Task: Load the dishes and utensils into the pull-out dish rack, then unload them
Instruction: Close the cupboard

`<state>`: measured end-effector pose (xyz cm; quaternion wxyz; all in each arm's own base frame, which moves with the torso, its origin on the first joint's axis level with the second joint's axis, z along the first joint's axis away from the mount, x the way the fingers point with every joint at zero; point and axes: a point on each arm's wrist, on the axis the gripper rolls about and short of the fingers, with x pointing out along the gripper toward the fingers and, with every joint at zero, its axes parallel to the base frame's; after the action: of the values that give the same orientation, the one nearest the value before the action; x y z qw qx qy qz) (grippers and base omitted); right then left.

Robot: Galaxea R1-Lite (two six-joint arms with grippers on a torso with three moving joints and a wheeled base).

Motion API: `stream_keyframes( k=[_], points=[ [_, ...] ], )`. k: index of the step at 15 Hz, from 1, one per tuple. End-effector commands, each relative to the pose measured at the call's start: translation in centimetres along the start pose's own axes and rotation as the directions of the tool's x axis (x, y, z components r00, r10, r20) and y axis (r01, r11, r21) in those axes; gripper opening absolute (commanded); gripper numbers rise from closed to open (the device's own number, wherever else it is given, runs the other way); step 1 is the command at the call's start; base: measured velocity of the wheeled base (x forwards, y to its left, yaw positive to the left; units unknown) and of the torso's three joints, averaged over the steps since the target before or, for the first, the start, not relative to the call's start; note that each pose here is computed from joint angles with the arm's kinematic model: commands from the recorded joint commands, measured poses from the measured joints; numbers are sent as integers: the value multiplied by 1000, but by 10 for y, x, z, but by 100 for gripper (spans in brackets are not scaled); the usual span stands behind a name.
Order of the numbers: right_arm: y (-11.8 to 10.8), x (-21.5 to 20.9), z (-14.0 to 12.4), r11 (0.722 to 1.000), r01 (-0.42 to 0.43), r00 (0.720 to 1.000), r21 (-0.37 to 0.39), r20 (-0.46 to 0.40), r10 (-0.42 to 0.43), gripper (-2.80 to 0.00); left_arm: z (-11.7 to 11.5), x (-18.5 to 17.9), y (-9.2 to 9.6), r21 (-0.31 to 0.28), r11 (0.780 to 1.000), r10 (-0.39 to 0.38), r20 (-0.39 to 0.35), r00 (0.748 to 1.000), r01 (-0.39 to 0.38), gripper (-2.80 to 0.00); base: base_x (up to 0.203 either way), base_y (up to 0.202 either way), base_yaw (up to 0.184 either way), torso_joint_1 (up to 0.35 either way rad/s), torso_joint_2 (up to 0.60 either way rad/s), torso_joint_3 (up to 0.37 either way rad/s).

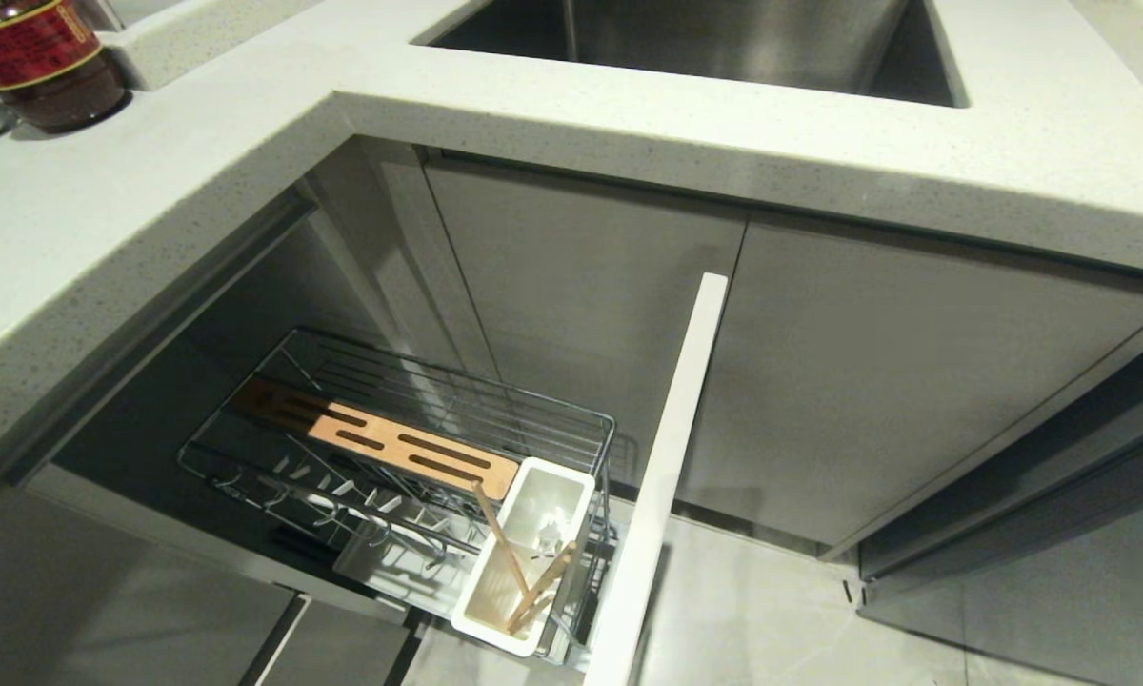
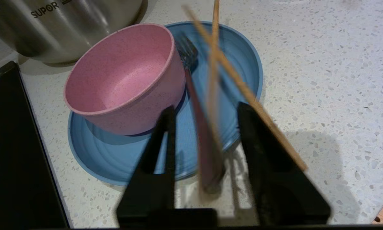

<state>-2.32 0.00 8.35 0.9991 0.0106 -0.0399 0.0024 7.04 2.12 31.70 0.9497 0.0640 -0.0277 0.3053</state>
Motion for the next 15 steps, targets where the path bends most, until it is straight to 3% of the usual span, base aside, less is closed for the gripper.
stream_keyframes(
  k=[1,7,8,13,15],
  points=[
    [0,1,-7,1000,0,1000,0,-25,0,-280,2,-1,1,-4,1000,5,13,1000,-5,0,0,0,0,0,0,0],
    [0,1,-7,1000,0,1000,0,-25,0,-280,22,-8,7,-46,999,21,109,994,-16,0,0,0,0,0,0,0],
    [0,1,-7,1000,0,1000,0,-25,0,-280,31,-11,10,-63,998,26,142,990,-17,-280,0,0,0,0,0,0],
    [0,1,-7,1000,0,1000,0,-25,0,-280,86,-25,23,-167,985,20,319,947,36,-280,0,0,0,0,0,0],
    [0,1,-7,1000,0,1000,0,-25,0,-280,111,-28,25,-234,963,-31,388,921,131,-280,0,0,0,0,0,0]
  ],
)
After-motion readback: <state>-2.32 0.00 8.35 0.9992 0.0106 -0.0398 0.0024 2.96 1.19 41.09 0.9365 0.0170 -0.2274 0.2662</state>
